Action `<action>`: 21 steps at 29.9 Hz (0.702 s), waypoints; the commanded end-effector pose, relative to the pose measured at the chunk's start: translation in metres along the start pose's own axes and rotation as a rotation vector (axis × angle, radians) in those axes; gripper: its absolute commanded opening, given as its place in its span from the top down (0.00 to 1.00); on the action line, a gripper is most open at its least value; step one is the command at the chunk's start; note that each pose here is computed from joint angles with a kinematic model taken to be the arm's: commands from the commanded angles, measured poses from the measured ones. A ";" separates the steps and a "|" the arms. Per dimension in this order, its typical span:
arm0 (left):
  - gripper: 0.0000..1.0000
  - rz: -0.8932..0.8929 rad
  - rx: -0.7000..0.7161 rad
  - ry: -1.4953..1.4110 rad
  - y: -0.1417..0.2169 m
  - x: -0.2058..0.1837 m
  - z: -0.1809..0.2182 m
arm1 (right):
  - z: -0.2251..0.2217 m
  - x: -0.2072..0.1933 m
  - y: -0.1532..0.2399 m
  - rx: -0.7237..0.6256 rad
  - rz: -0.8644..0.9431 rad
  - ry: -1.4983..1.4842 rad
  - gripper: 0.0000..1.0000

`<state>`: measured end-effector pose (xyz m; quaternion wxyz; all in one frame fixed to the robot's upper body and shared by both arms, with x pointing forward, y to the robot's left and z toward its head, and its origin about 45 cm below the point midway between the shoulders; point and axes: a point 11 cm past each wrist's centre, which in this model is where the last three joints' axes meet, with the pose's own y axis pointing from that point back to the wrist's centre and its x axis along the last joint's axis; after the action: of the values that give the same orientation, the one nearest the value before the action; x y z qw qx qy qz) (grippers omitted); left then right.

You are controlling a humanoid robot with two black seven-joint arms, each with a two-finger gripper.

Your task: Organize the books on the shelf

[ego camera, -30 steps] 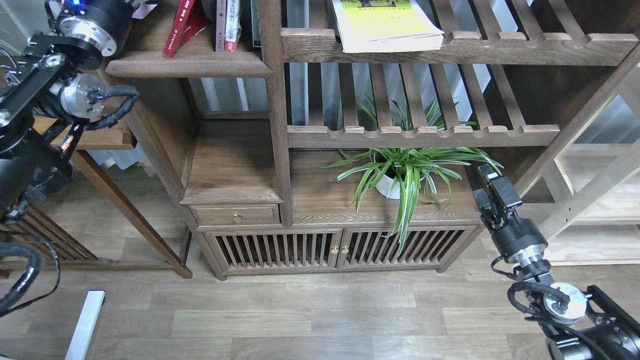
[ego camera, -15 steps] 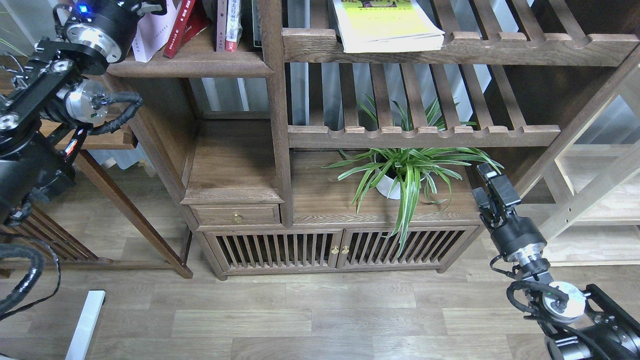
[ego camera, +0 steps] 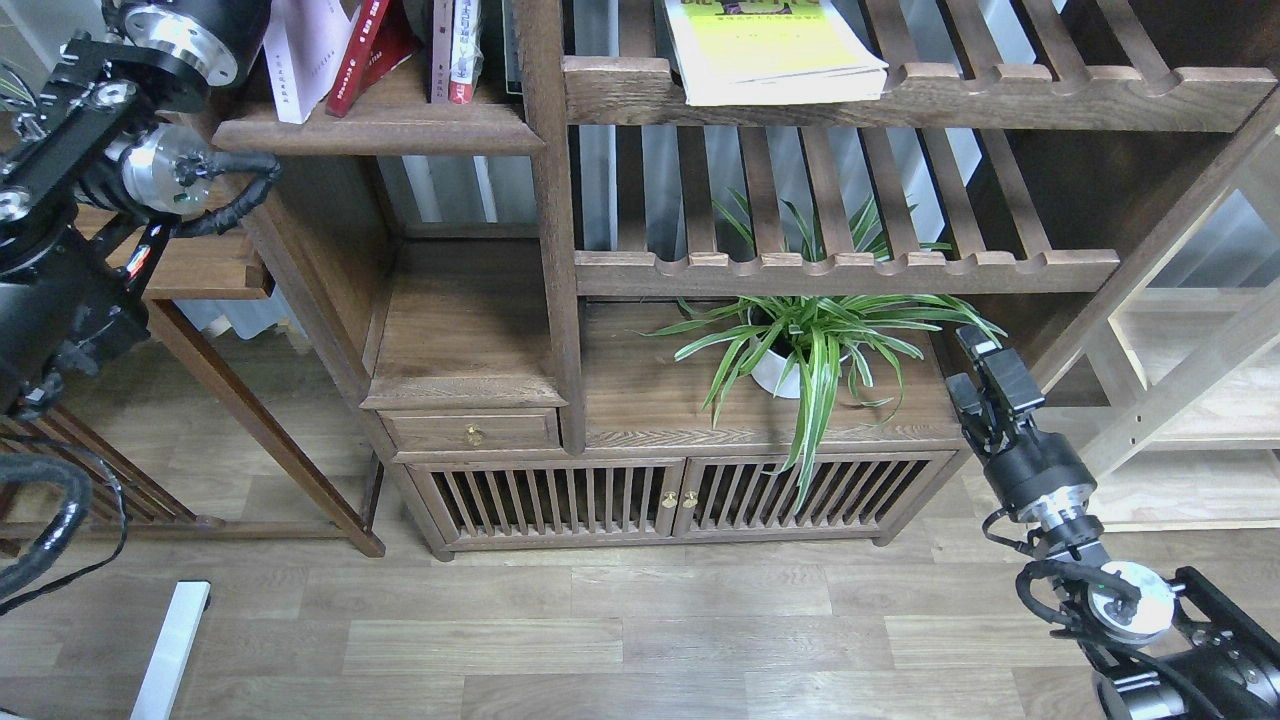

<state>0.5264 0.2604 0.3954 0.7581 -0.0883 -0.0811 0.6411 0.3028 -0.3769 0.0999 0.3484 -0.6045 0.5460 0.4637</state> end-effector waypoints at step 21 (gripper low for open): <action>0.23 -0.076 -0.086 0.039 -0.014 -0.038 0.032 | -0.004 -0.001 -0.001 0.006 -0.003 0.002 0.02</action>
<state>0.5261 0.2201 0.4251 0.7797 -0.1244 -0.0943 0.6063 0.3040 -0.3800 0.1022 0.3503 -0.6049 0.5469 0.4608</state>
